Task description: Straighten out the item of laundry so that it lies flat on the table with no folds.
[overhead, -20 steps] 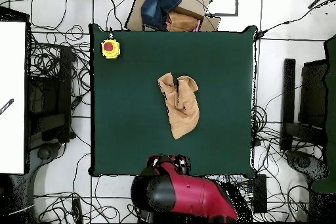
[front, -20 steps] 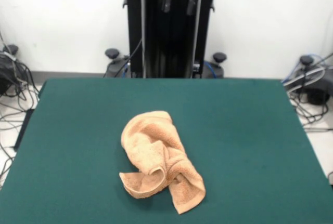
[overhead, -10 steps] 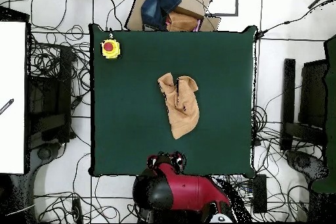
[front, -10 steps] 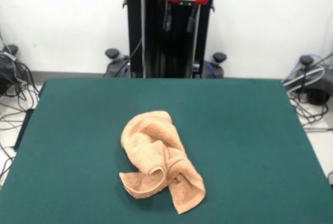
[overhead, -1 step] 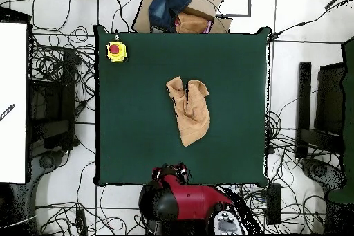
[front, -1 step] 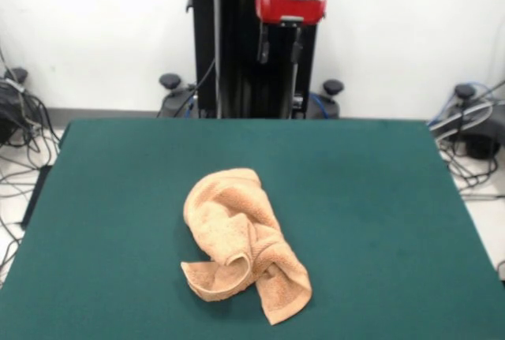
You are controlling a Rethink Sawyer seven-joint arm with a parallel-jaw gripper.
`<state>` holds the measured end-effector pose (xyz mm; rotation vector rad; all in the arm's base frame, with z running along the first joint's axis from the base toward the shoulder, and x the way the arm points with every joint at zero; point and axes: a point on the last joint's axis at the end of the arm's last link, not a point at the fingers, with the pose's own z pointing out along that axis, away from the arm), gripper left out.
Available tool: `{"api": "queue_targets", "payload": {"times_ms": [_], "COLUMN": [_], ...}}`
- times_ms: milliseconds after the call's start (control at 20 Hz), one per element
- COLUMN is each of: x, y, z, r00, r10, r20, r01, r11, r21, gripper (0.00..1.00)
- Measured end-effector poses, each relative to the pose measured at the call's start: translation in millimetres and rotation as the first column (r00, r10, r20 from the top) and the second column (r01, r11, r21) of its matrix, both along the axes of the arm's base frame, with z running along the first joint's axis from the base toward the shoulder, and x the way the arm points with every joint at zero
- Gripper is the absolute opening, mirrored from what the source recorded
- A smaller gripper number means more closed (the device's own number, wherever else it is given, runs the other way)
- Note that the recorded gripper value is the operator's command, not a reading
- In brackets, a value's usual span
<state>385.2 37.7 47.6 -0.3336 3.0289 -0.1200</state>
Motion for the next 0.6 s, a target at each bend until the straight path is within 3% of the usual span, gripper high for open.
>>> {"api": "queue_targets", "payload": {"times_ms": [250,600], "x": [-17.8,-27.6], "y": [5.2,8.1], "z": [-23.4,-31.9], "r00": [1.0,0.999], "r10": [0.015,0.034], "r20": [-0.024,-0.04], "r01": [-0.014,-0.032], "r11": [1.0,0.999], "r21": [0.019,0.029], "gripper": [1.0,1.0]}}
